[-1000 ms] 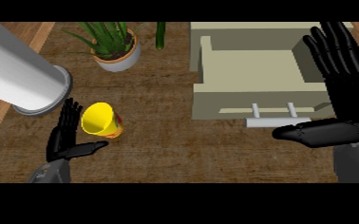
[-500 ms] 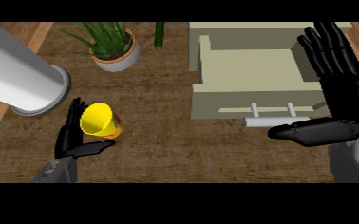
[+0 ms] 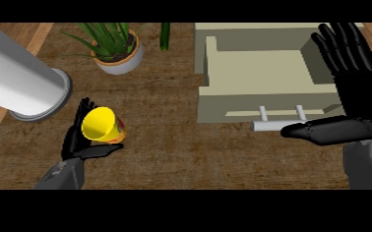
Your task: Pick up the cup, place it into the drawer and close the drawer
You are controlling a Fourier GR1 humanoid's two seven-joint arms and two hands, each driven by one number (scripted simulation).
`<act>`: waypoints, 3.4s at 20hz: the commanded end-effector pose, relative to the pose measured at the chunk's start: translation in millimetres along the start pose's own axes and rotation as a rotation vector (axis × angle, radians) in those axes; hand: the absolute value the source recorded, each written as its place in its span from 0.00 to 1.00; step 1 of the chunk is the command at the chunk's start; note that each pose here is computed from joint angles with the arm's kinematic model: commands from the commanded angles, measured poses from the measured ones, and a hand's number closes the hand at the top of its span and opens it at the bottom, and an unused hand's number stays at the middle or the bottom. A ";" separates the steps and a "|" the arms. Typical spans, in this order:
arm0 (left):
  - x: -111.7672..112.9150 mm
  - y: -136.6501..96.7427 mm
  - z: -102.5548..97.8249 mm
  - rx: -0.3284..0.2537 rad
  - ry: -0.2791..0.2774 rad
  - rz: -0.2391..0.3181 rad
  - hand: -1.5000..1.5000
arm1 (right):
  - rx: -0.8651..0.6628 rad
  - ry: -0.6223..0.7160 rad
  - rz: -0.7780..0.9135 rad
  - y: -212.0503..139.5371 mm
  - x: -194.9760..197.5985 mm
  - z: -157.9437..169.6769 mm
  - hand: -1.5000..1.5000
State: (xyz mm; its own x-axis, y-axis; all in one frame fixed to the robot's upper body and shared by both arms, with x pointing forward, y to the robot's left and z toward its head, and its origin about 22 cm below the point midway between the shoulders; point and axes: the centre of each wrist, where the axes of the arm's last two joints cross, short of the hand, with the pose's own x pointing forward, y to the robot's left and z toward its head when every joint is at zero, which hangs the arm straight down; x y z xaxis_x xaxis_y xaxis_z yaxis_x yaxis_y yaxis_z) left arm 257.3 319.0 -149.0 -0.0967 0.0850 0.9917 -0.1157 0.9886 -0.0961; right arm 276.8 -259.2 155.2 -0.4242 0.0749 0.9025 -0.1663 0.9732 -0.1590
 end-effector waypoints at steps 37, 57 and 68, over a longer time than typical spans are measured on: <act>183.7 -200.4 -155.1 -0.373 -0.504 0.111 1.00 | -0.044 0.052 0.043 -13.0 -16.2 18.8 0.00; 269.4 -334.0 -177.7 -0.313 -0.263 -0.208 1.00 | -0.006 -0.029 0.031 -11.5 -8.3 -7.1 0.00; 228.8 -324.6 -171.9 -0.429 -0.069 -0.367 1.00 | 0.081 -0.054 -0.010 9.2 -3.7 -18.0 0.00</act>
State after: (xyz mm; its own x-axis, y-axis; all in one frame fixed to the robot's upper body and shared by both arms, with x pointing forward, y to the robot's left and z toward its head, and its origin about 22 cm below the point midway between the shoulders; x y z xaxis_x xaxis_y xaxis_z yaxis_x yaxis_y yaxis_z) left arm 444.9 35.4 139.1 -0.2322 -0.2313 0.9448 0.2208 0.9334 0.2828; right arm 291.0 -255.5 156.2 -0.4679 0.0667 0.8813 -0.2132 0.9592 -0.1858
